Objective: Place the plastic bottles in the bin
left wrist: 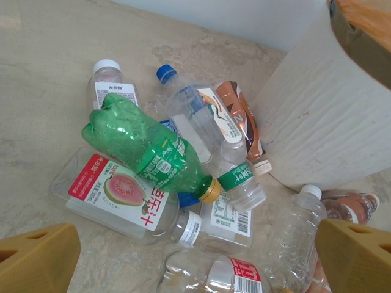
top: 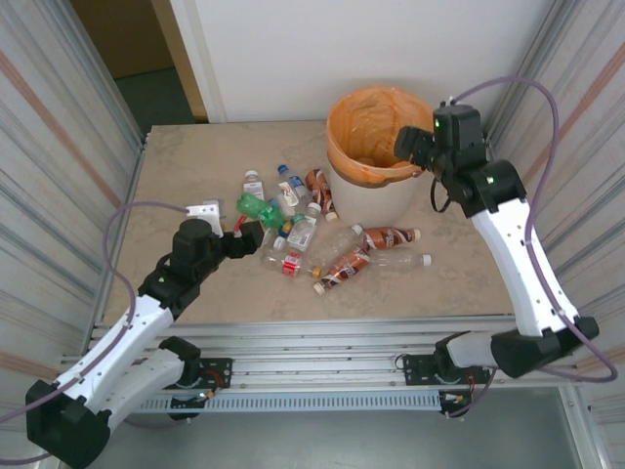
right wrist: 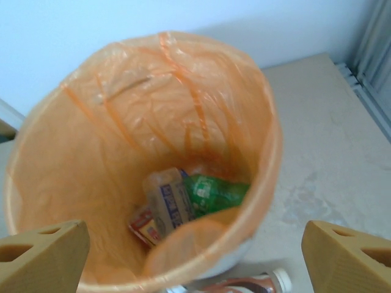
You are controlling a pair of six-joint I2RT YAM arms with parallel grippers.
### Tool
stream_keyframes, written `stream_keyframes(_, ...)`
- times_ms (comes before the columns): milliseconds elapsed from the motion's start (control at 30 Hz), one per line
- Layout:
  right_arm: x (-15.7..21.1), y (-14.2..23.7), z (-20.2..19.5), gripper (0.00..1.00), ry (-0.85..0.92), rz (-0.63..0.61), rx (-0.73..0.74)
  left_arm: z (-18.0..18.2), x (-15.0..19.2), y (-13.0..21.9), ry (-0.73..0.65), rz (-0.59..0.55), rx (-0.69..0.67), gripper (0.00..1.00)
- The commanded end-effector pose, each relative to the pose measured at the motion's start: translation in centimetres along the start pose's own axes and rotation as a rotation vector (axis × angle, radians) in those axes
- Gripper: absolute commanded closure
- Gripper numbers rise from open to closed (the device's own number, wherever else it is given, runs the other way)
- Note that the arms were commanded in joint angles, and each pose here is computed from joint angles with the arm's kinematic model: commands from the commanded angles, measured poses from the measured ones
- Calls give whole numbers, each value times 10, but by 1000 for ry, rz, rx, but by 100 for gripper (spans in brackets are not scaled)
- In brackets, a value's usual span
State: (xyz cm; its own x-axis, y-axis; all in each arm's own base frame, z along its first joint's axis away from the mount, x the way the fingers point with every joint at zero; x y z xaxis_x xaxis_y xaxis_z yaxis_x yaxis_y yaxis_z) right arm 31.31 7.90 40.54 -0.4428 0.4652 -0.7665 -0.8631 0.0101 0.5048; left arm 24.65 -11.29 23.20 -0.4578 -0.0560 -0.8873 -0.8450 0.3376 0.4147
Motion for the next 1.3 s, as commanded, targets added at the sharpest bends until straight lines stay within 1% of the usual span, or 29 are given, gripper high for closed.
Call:
stream_keyframes(0,19,12,-24,10,-37,4,69,5,-2,1,-15,-28,-25,1)
stream_keyframes(67,34,18,-37,10,-67,16,86,5,-2,1,-14,-33,-24,1)
stream_keyframes(200,67,22,-63,5,-119,59,153,5,-2,-1,-14,-34,-23,1)
stream_keyframes(433,129,5,-90,1,-203,195,233,6,-1,-3,-12,-36,-23,1)
stream_keyframes(567,165,-9,-96,0,-249,279,266,5,1,-6,-9,-30,-18,1)
stream_keyframes(667,186,-15,-102,2,-287,307,307,5,2,-7,-10,-24,-18,1)
stream_keyframes(800,214,-24,-114,2,-387,347,340,5,3,-8,-10,-19,-19,1)
stream_keyframes(900,231,-32,-119,2,-492,360,333,4,3,-10,-9,-17,-12,1)
stream_keyframes(967,238,-37,-119,2,-529,365,323,3,3,-11,-5,-13,-5,1)
stream_keyframes(1267,253,-60,-109,2,-556,413,314,2,5,-14,0,-1,8,1)
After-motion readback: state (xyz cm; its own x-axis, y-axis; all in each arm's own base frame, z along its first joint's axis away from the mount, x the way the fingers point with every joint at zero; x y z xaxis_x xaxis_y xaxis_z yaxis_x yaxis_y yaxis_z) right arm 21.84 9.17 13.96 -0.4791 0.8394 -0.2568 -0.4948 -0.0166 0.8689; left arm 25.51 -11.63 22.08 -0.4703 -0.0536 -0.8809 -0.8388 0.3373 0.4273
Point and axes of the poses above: each hand's point on the last joint's axis, 136 mm out from that joint toward the fingers, its own y axis back along the fingers, its own z axis along the line the jaws close on, x = y × z, the point moved 5 cm from there along y, back along the fingers, and after that the axes turned 12 degrees about -y, right-handed, at the moved point
